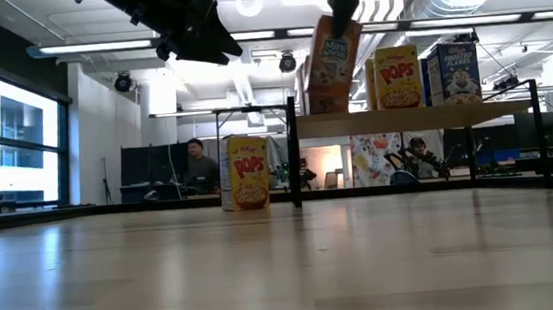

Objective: Stack cereal on shelf
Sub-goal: Put the orange cereal box on the shelf aligned with the other orange cereal boxes

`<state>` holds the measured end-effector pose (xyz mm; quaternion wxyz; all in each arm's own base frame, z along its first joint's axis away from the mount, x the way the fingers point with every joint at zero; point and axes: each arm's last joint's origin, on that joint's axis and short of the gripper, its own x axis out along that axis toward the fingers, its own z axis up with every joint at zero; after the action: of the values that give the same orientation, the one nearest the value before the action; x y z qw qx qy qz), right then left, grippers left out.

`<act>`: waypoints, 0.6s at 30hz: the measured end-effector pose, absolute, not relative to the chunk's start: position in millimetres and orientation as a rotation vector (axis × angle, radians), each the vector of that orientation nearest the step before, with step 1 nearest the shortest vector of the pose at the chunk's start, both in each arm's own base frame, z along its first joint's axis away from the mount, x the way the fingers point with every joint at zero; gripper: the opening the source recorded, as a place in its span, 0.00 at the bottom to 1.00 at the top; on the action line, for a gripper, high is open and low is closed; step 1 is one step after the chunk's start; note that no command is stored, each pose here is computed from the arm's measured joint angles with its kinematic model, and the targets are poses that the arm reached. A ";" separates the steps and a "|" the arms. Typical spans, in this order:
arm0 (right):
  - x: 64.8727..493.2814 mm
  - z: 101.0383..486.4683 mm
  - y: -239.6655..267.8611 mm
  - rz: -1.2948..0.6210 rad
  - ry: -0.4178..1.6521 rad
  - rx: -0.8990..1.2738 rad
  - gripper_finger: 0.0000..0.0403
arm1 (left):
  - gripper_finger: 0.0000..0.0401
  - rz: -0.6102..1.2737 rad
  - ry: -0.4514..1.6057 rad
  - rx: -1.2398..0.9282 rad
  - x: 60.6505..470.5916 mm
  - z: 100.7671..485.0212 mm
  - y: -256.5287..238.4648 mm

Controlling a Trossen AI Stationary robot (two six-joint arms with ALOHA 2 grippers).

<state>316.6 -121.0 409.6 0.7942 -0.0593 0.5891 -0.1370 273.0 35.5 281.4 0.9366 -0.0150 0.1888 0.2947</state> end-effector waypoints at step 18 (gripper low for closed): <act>311.1 396.9 -124.0 -0.215 1.327 -0.160 0.36 | 0.52 0.602 0.386 -0.031 273.0 281.4 35.5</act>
<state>311.1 -124.0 396.9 0.7796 -0.0739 0.6139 -0.0997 273.0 35.5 281.4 0.9366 -0.0149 0.1889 0.2948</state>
